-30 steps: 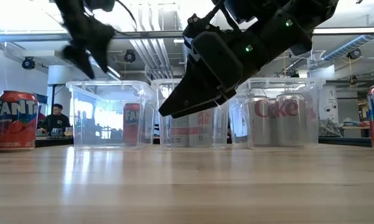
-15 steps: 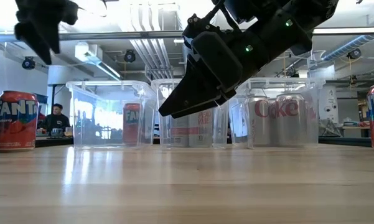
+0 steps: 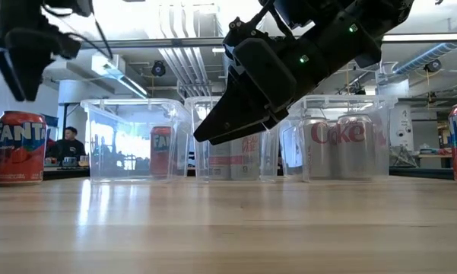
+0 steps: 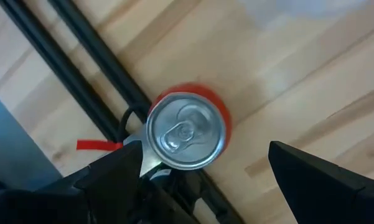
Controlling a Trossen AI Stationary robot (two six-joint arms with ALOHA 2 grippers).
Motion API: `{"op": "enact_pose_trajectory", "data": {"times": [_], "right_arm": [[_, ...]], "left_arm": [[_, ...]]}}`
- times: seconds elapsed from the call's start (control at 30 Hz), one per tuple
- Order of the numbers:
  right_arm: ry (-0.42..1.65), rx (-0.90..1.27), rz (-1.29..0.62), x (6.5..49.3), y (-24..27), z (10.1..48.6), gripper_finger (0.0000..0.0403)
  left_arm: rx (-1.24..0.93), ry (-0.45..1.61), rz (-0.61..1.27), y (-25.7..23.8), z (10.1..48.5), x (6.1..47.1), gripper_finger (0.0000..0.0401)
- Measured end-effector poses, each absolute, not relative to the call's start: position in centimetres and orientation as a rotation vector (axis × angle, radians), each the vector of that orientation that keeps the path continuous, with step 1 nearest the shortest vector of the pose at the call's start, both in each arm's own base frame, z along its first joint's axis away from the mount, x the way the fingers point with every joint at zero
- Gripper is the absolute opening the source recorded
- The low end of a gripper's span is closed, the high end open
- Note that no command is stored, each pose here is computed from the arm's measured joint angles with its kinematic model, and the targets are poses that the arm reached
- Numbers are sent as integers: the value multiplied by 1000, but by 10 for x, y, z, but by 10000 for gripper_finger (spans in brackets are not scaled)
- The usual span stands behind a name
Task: Sort soda cans
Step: Put the top left red soda can into the left transparent bin
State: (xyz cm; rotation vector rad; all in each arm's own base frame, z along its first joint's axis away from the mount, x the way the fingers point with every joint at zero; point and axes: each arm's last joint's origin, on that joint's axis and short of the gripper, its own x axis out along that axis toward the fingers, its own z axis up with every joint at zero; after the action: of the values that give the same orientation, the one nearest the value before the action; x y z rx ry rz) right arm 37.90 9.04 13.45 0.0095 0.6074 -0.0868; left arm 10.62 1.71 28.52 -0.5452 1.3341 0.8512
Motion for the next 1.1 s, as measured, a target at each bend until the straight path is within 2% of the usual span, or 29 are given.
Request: {"op": "enact_pose_trajectory", "data": {"times": [0.17,0.37,0.73,1.1], "right_arm": [[607,9,-86,379,90,135,368],[607,10,-85,379,90,135,368],[606,24,-89,379,90,135,368],[607,24,-88,379,90,135,368]], "left_arm": [[-536,1386,891,18,266,103,332],[-572,1354,899,22,253,105,332],[-588,1366,966,40,246,108,344],[-602,1419,898,45,253,119,343]]}}
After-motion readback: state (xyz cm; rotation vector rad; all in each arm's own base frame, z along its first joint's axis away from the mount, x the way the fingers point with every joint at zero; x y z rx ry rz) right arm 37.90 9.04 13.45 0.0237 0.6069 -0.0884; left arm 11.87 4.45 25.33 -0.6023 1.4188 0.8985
